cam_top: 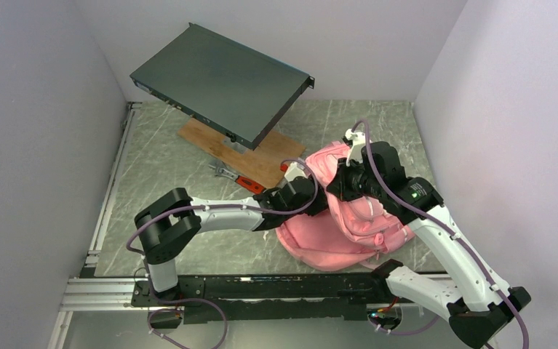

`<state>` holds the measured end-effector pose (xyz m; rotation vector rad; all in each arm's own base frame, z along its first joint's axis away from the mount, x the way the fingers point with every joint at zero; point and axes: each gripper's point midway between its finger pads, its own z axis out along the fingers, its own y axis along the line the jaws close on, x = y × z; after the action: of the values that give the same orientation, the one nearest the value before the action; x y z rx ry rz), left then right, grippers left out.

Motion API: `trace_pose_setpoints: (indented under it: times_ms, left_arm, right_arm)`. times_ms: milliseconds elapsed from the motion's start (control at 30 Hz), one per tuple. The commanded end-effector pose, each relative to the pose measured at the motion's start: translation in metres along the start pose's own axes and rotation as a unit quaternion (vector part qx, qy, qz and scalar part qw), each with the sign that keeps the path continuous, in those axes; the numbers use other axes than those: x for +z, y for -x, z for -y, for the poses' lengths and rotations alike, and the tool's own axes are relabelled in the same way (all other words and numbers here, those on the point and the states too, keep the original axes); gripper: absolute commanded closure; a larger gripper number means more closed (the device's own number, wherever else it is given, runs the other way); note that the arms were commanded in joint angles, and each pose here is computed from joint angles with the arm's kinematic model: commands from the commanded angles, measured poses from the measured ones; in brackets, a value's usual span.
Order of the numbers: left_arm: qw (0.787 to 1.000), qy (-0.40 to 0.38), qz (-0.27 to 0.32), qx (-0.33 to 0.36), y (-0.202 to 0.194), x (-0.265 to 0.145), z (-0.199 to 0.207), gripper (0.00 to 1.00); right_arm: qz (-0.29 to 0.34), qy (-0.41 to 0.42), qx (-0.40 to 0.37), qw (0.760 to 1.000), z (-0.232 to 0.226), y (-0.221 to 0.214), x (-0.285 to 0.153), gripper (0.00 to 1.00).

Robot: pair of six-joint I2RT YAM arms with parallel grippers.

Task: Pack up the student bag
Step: Place the book in the student bag.

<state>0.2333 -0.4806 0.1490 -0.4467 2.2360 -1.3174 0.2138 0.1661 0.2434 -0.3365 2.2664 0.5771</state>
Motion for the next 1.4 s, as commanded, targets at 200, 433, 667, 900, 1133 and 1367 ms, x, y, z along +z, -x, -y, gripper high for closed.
trace_pose_setpoints:
  times_ms: [200, 433, 667, 900, 1133, 1367]
  left_arm:
    - [0.986, -0.031, -0.07, 0.152, -0.007, -0.061, 0.002, 0.15]
    - [0.962, -0.041, -0.086, 0.255, -0.004, -0.104, -0.011, 0.19]
    - [0.953, 0.03, -0.02, 0.3, 0.03, -0.146, -0.072, 0.2]
    - [0.956, 0.059, -0.03, 0.287, 0.034, -0.13, -0.103, 0.18]
    - [0.95, 0.043, -0.066, 0.302, 0.026, -0.105, -0.107, 0.58]
    - [0.951, 0.016, -0.07, 0.3, 0.025, -0.11, -0.111, 0.83]
  right_arm:
    - [0.041, 0.036, -0.006, 0.998, -0.016, 0.019, 0.007, 1.0]
    - [0.006, 0.031, -0.005, 0.999, -0.008, -0.005, 0.017, 1.0]
    - [-0.01, 0.058, -0.017, 0.998, -0.013, -0.024, 0.008, 1.0]
    - [-0.085, 0.103, 0.01, 0.991, -0.023, -0.067, 0.012, 1.0]
    - [-0.187, 0.15, 0.134, 0.961, -0.032, -0.148, 0.031, 0.81]
    - [-0.193, 0.118, 0.151, 0.962, -0.025, -0.151, 0.03, 0.55]
